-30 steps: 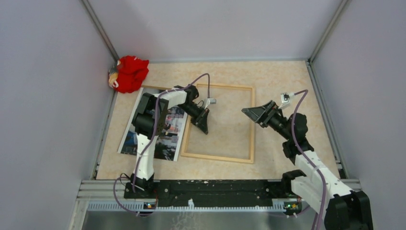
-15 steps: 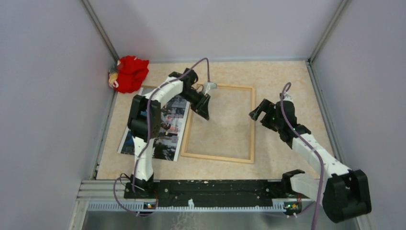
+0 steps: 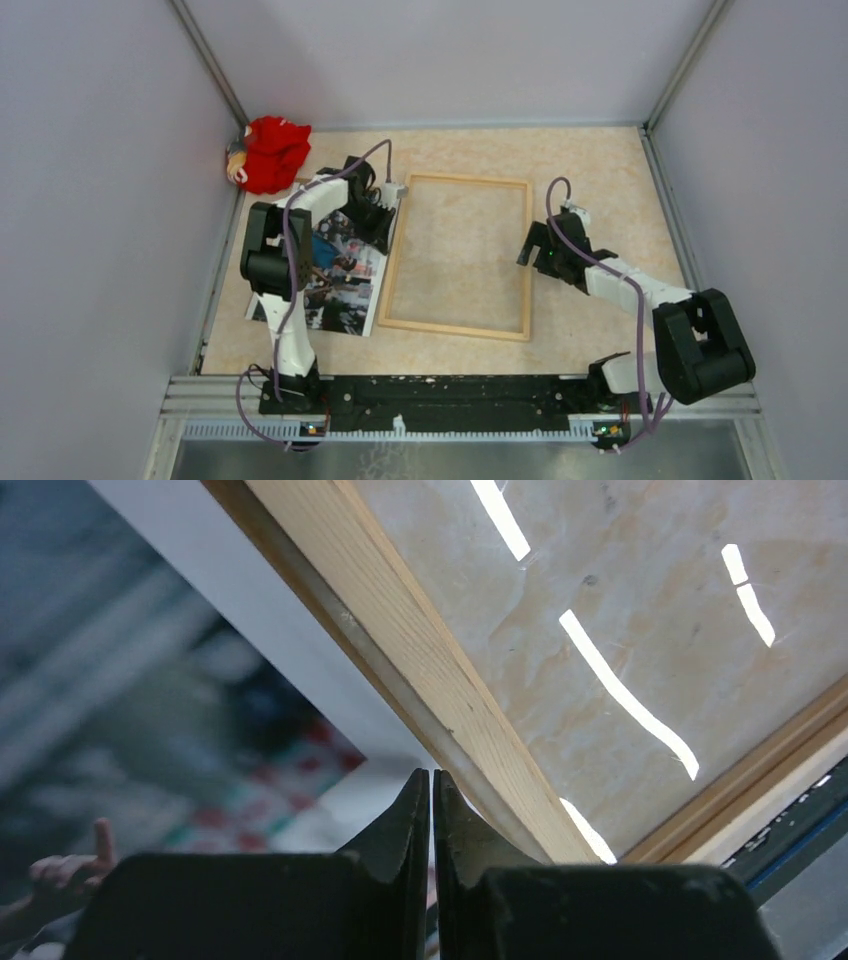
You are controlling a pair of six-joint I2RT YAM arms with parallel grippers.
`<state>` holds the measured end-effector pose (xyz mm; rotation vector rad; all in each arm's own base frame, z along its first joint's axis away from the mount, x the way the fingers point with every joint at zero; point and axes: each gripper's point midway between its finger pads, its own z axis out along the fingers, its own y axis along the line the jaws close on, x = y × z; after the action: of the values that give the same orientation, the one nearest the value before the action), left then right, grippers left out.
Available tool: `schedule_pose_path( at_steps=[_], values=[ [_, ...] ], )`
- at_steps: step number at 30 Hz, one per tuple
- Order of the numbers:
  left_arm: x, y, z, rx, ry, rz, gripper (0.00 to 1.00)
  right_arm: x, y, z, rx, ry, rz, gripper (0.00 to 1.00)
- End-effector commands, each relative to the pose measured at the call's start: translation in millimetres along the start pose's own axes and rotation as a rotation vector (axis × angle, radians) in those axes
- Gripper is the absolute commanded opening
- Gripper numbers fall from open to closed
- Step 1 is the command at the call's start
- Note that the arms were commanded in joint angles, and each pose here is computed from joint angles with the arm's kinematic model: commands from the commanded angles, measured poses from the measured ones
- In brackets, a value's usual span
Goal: Put the photo into the frame
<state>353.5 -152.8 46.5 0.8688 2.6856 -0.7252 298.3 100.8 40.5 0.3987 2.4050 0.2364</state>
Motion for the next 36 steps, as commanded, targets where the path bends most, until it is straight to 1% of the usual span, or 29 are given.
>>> schedule_pose_path(
  at_steps=[1,7,9,12,14,18,24,30,34,36],
  values=[
    [-11.4,11.1,19.0,-0.110,-0.019,0.043,0.08,-21.1,22.2,5.0,-0.045,-0.064,0.016,0.90],
    [-15.5,-5.8,36.7,-0.066,-0.004,0.071,0.06,-15.3,12.0,16.0,0.011,-0.071,0.018,0.91],
    [-15.5,-10.4,41.2,-0.060,0.005,0.082,0.06,-10.7,12.3,21.9,0.006,-0.060,0.019,0.91],
    [-13.5,-18.4,48.2,-0.046,0.023,0.097,0.06,-6.7,27.5,27.6,-0.075,-0.045,0.039,0.90],
    [-12.3,-24.3,51.8,-0.037,0.033,0.107,0.06,-6.3,41.2,24.0,-0.148,-0.037,0.057,0.90],
    [-7.4,-34.9,62.6,-0.017,0.062,0.129,0.06,-18.8,77.4,-13.0,-0.367,-0.065,0.130,0.90],
    [-2.0,-46.0,76.9,0.047,0.087,0.122,0.05,-52.0,128.6,-102.0,-0.750,-0.161,0.230,0.90],
    [-1.4,-52.7,80.6,0.085,0.090,0.119,0.05,-68.6,154.6,-178.9,-1.062,-0.236,0.255,0.90],
    [-1.6,-55.8,79.9,0.099,0.088,0.119,0.05,-74.0,165.9,-206.1,-1.217,-0.252,0.277,0.90],
    [-0.9,-56.7,79.8,0.104,0.088,0.117,0.05,-75.3,170.2,-206.8,-1.256,-0.231,0.308,0.90]
  ],
)
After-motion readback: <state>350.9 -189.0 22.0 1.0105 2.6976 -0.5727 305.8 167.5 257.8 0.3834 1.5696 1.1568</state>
